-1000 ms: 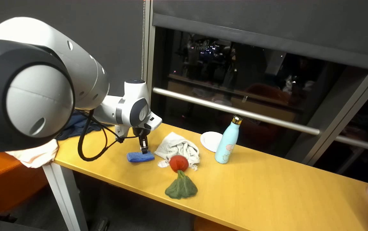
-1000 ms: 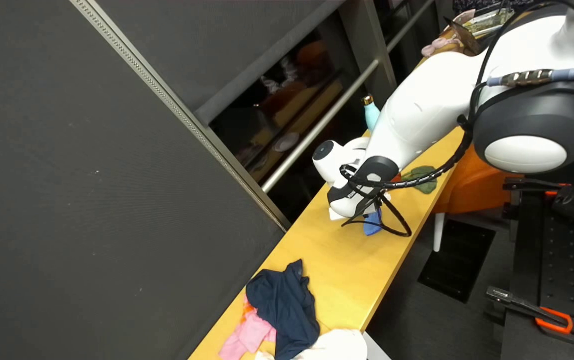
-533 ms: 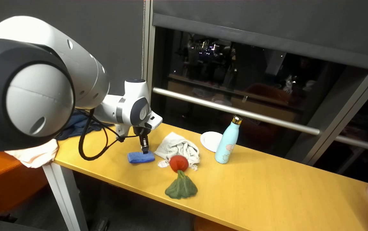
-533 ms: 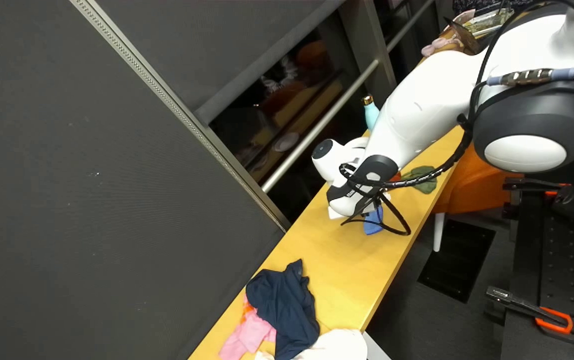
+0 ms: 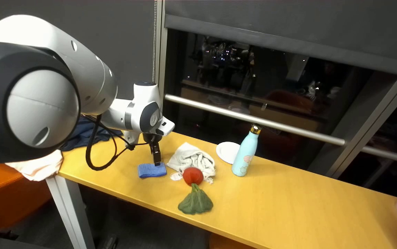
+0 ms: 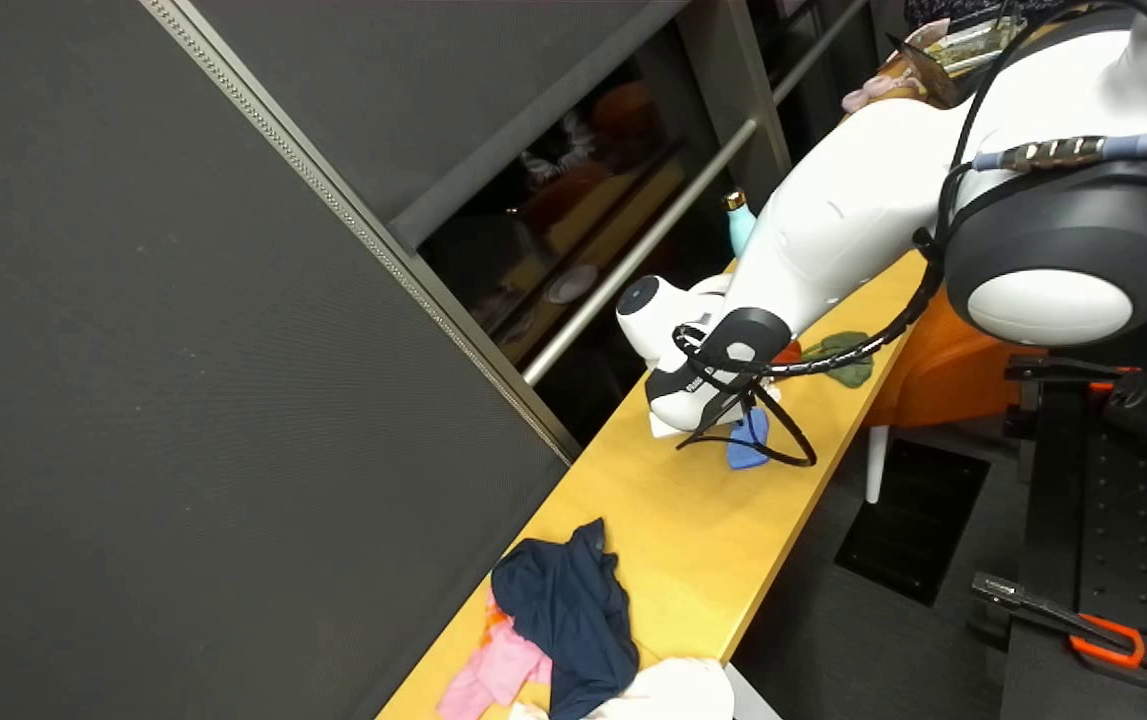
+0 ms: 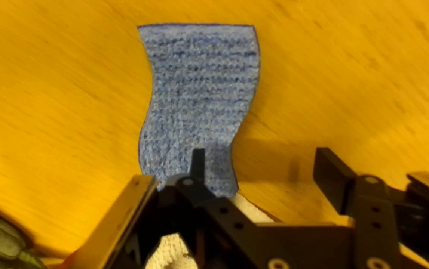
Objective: Use the blue sponge to wipe the table
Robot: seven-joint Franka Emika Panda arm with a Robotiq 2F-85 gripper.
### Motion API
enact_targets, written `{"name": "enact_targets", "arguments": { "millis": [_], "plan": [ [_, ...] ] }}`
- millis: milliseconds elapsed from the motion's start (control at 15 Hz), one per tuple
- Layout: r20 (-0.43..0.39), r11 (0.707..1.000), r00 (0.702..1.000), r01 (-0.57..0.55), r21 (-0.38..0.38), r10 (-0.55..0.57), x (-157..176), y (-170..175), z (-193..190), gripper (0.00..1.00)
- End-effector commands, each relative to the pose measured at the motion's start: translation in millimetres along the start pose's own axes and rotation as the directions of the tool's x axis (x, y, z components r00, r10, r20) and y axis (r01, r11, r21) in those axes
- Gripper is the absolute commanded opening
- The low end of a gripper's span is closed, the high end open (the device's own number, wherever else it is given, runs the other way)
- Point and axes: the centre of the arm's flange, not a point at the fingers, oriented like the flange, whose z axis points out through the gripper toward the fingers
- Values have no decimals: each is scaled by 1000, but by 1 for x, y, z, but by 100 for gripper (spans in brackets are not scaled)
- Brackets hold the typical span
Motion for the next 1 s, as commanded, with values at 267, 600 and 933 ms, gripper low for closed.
{"name": "enact_targets", "arguments": {
  "millis": [267,600,933],
  "plan": [
    [87,998,995,44,-38,-41,-4,-31,25,100],
    [126,994,990,71,-80,-61,-13,-21,21,100],
    [132,991,987,99,-91,-86,-20,-12,33,100]
  ]
}}
